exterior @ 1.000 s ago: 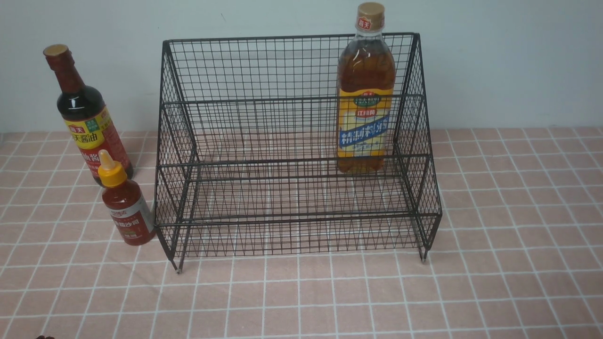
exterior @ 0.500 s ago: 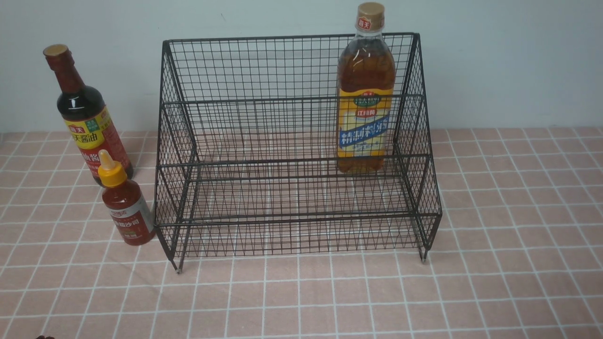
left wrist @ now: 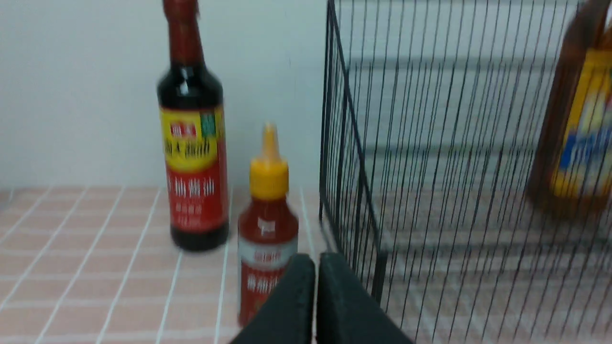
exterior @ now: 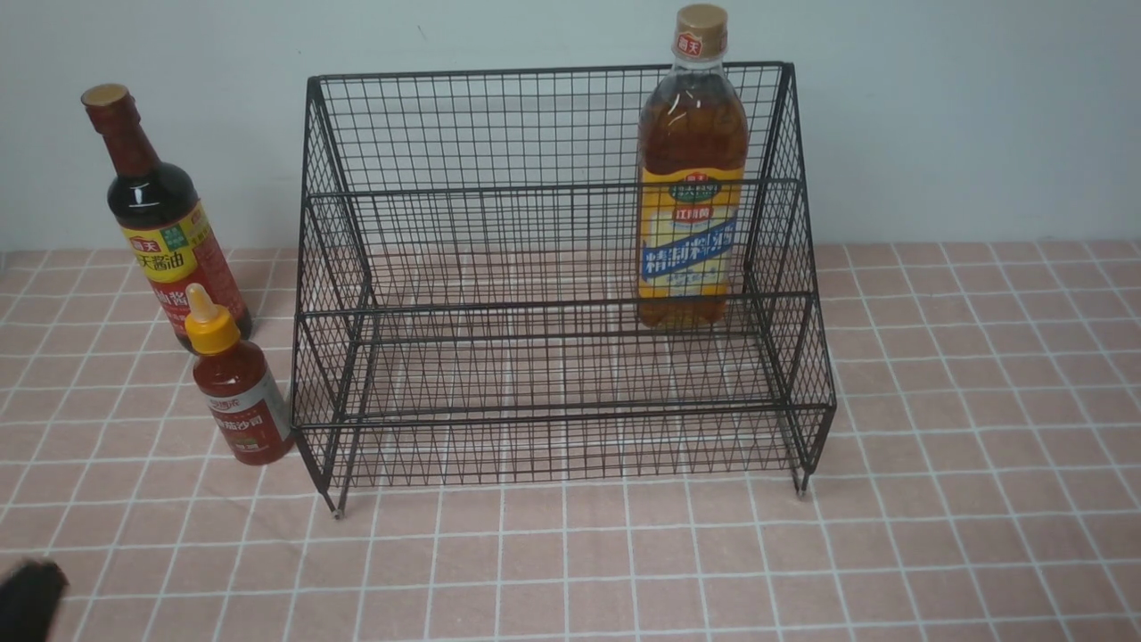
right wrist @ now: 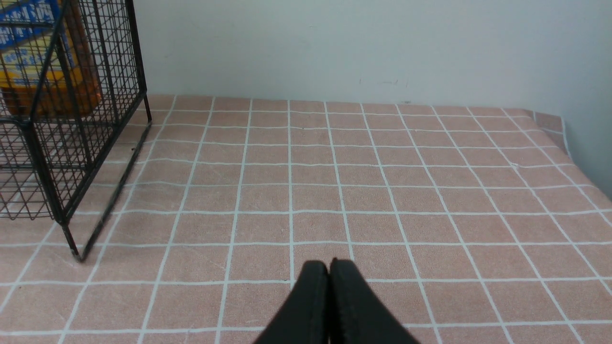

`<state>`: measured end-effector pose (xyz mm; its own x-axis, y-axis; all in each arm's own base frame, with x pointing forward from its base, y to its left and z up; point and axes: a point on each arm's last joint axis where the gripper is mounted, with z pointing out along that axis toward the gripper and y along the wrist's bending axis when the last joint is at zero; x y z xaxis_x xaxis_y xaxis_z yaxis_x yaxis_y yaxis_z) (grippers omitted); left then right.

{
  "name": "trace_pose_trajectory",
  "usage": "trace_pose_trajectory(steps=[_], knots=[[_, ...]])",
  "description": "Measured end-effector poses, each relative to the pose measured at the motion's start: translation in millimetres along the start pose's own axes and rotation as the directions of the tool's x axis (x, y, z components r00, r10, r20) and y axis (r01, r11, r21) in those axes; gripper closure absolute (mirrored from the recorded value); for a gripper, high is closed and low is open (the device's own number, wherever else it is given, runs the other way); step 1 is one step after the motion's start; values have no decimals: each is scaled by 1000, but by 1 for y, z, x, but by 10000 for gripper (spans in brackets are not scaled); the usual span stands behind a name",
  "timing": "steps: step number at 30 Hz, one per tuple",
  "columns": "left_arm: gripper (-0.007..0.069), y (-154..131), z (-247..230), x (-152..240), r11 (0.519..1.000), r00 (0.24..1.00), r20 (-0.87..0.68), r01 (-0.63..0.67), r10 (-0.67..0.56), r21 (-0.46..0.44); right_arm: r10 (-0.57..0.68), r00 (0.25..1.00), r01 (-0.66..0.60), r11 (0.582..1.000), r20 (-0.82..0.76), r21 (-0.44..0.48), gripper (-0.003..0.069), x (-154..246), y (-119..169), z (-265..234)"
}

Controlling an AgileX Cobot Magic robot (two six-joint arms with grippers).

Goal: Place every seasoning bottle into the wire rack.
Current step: Use the left arm to grab the condiment bottle closest to it

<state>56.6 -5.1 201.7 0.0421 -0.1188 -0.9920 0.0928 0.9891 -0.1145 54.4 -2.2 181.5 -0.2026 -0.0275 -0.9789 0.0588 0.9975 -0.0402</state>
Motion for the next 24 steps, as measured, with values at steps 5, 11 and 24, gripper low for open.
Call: trace_pose_trajectory(steps=[5, 11, 24], knots=[[632, 6, -6, -31, 992, 932, 346, 123, -107, -23, 0, 1000, 0, 1000, 0, 0, 672, 0, 0, 0], [632, 6, 7, -65, 987, 918, 378, 151, -122, -47, 0, 1000, 0, 1000, 0, 0, 672, 0, 0, 0], [396, 0, 130, -85, 993, 998, -35, 49, -53, -108, 0, 1000, 0, 1000, 0, 0, 672, 0, 0, 0]])
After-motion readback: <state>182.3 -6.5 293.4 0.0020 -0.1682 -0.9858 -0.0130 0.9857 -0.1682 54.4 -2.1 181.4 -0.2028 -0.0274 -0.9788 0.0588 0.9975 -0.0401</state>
